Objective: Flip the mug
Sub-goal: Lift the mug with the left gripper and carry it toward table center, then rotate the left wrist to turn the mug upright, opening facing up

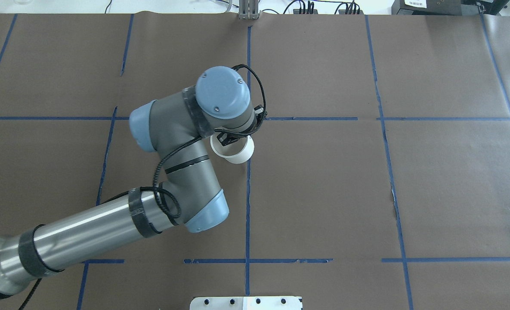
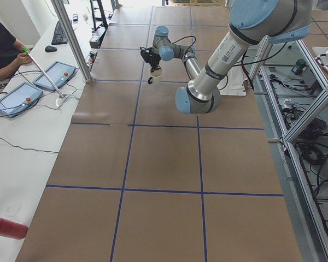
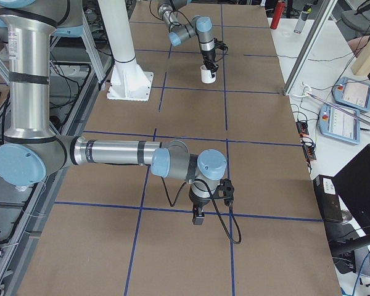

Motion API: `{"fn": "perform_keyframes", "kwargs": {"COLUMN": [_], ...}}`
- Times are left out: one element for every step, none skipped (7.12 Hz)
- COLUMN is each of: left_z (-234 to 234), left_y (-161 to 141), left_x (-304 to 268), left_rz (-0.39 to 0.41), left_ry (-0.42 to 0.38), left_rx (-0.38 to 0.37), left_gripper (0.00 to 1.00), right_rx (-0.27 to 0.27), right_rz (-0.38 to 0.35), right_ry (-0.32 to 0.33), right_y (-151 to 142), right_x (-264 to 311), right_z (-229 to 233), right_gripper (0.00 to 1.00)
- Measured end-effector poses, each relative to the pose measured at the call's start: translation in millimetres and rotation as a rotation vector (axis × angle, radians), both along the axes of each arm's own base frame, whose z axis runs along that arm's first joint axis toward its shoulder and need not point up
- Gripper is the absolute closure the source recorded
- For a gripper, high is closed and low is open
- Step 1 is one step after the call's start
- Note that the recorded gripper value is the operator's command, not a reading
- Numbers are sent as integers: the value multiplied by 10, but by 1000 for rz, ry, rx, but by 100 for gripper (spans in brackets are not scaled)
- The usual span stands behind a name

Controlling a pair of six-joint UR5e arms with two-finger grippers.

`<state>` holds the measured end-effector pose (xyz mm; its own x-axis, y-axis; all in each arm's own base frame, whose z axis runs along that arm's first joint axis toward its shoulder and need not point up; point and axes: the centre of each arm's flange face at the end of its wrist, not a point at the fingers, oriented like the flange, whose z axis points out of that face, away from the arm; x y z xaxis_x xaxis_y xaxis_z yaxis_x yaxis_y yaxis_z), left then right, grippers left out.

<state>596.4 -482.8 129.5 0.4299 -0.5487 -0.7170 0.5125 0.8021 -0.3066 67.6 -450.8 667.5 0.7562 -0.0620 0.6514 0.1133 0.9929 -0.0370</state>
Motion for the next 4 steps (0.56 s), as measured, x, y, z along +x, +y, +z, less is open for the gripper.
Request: {"fn": "perform_keyframes", "kwargs": {"left_z": [-68, -106, -153, -193], "left_y": [-35, -76, -104, -125], "left_x": [197, 322, 385, 425], "left_rz": [9, 26, 47, 58], "left_ry": [-46, -85, -118, -137], "left_rx": [-24, -29, -23, -21], "left_gripper": [100, 100, 100, 100], "right_rx": [0, 0, 0, 0], "right_rz": [0, 0, 0, 0], "right_ry": [0, 0, 0, 0], "right_y": [0, 0, 0, 0], "right_x": [0, 0, 0, 0], "right_z": [0, 0, 0, 0], "right_gripper": [0, 0, 0, 0]}}
